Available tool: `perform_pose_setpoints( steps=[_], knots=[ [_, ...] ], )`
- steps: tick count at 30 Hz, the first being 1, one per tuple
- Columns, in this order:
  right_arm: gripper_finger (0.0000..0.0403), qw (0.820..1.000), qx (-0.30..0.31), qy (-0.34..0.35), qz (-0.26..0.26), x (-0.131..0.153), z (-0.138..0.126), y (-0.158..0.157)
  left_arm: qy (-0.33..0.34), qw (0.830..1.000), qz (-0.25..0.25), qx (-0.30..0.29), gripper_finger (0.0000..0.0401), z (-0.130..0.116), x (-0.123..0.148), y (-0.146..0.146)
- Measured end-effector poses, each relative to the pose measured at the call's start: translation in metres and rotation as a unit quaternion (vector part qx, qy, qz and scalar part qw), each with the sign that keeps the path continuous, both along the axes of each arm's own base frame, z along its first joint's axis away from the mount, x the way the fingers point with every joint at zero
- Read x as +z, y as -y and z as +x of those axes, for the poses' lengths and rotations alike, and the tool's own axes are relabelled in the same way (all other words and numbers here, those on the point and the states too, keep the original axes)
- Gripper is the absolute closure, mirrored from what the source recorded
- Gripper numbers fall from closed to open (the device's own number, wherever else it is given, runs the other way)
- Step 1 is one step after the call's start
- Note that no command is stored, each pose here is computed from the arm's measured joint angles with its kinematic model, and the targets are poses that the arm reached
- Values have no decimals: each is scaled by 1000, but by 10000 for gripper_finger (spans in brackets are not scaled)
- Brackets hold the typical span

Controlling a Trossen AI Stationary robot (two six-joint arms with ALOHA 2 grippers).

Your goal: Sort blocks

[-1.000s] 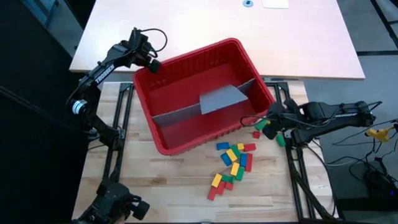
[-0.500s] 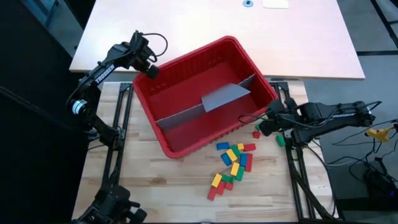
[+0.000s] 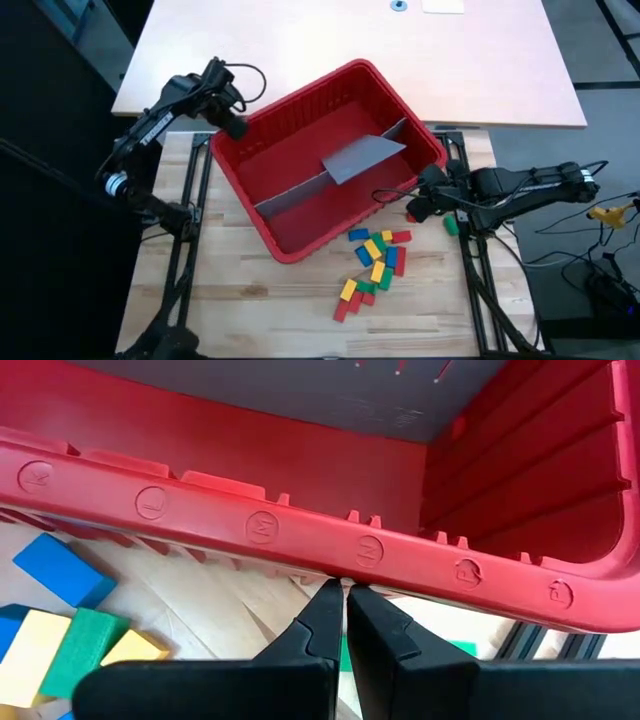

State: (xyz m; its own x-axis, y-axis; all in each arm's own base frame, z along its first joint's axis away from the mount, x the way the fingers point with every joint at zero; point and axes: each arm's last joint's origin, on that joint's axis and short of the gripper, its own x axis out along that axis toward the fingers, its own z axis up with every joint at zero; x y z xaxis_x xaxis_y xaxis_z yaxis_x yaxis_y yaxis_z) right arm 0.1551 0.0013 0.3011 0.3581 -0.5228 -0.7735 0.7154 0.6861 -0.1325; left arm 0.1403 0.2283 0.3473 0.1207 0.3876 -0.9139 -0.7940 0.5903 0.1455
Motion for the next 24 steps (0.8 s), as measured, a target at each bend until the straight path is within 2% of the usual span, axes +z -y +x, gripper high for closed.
perform_pose_setpoints(
  steps=[7,10,16,24],
  knots=[
    [403,1000,3,3,-1,1,-2,0,31,999,28,11,401,-13,15,31],
    [403,1000,5,4,-3,2,-3,0,54,997,59,15,401,-17,22,37],
    [403,1000,0,16,-6,6,-12,2,89,990,112,16,401,-14,30,33],
    [403,998,-51,21,-25,12,-39,6,89,989,114,14,401,-1,20,13]
  ],
)
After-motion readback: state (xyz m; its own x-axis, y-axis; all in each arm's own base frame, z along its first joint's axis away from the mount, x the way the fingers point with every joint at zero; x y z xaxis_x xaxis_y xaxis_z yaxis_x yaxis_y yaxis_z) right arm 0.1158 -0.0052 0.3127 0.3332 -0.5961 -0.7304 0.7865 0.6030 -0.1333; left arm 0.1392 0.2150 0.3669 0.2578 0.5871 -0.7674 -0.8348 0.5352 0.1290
